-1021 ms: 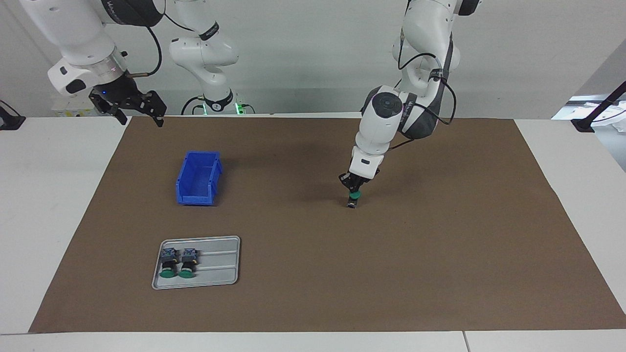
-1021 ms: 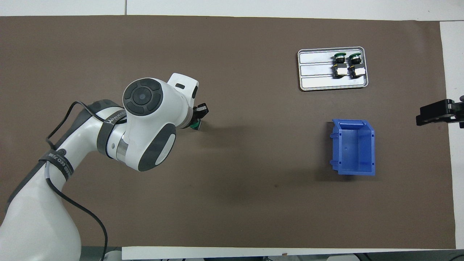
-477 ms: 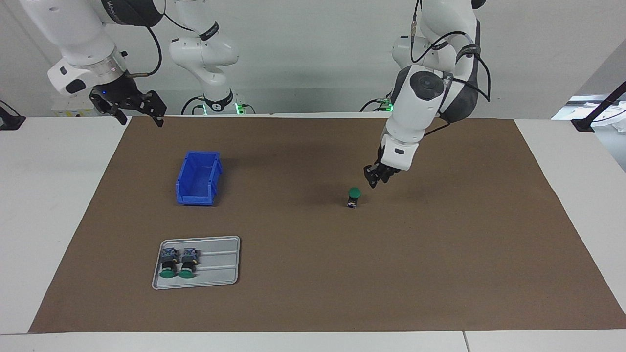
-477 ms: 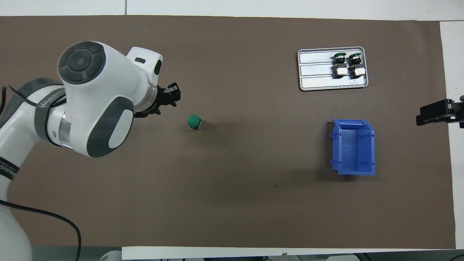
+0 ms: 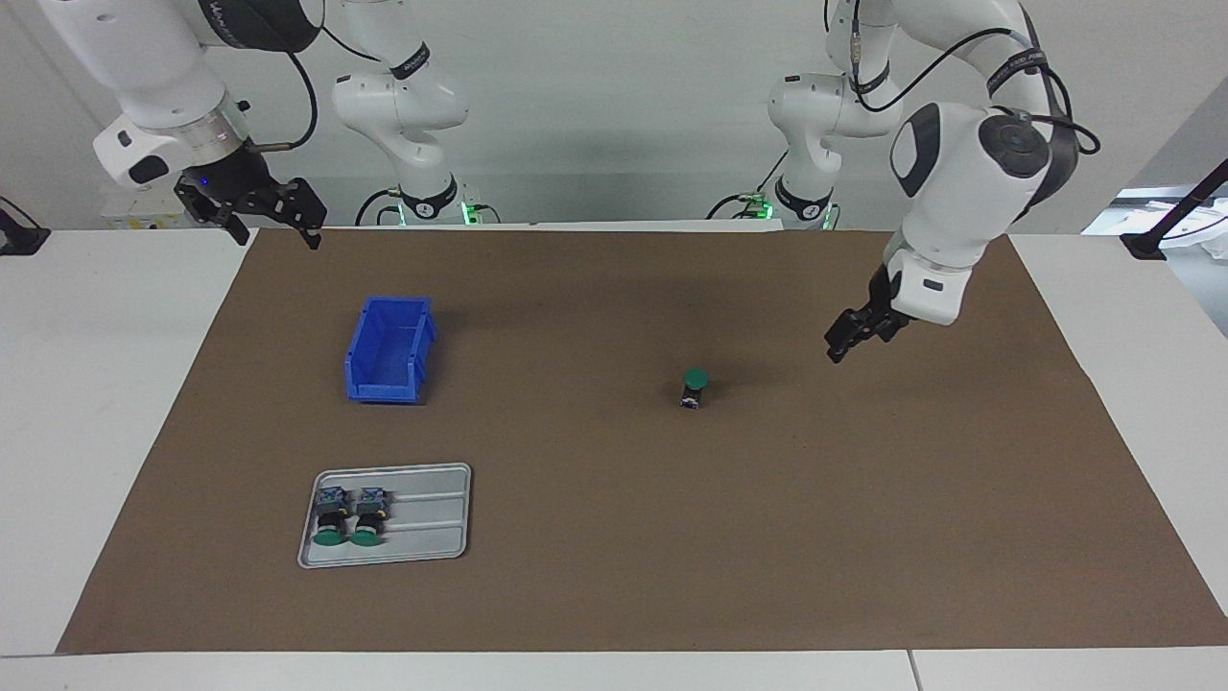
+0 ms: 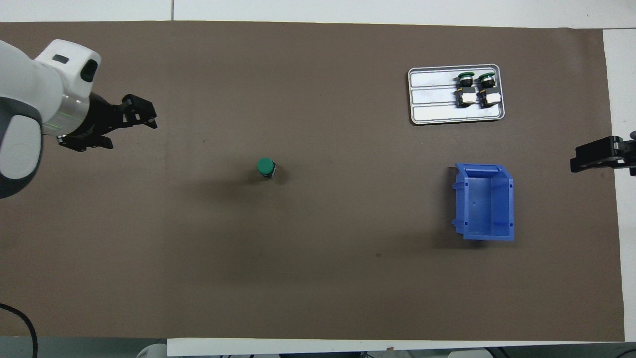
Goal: Place and press button with both arms
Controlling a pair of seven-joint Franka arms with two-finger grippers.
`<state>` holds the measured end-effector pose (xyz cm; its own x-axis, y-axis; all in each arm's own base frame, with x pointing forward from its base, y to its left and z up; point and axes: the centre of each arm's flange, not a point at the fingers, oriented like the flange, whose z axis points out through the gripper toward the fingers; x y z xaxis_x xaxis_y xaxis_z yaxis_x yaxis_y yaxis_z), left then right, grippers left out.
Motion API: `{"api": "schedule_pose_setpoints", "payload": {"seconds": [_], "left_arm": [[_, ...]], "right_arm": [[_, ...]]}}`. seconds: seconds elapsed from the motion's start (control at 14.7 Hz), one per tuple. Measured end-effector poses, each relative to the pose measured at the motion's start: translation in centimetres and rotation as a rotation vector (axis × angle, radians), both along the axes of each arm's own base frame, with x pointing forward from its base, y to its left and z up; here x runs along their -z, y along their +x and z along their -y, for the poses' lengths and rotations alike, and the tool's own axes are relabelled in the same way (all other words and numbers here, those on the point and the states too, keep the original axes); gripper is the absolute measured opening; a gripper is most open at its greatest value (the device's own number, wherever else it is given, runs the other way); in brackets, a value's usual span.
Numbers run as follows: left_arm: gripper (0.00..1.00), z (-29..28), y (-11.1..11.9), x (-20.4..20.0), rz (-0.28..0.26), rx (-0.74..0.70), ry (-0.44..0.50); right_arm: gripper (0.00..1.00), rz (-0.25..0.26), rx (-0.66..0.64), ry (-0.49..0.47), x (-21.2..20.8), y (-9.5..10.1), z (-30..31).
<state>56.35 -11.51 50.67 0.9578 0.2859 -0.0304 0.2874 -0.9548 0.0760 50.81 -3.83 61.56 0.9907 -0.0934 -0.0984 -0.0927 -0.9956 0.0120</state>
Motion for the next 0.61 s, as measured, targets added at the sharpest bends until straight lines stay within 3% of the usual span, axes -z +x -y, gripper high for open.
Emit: {"api": "schedule_pose_setpoints", "payload": {"seconds": [0.27,0.61], "left_arm": [[1.00,-6.7,-0.7,-1.4,-0.043,0.105,0.029],[1.00,-8.2,-3.5,-5.1,-0.110,0.154,0.042]], "right_arm": [[0.98,0.000,0.000,0.000,0.0,0.0,0.0],[0.98,0.000,0.000,0.000,0.0,0.0,0.0]]}}
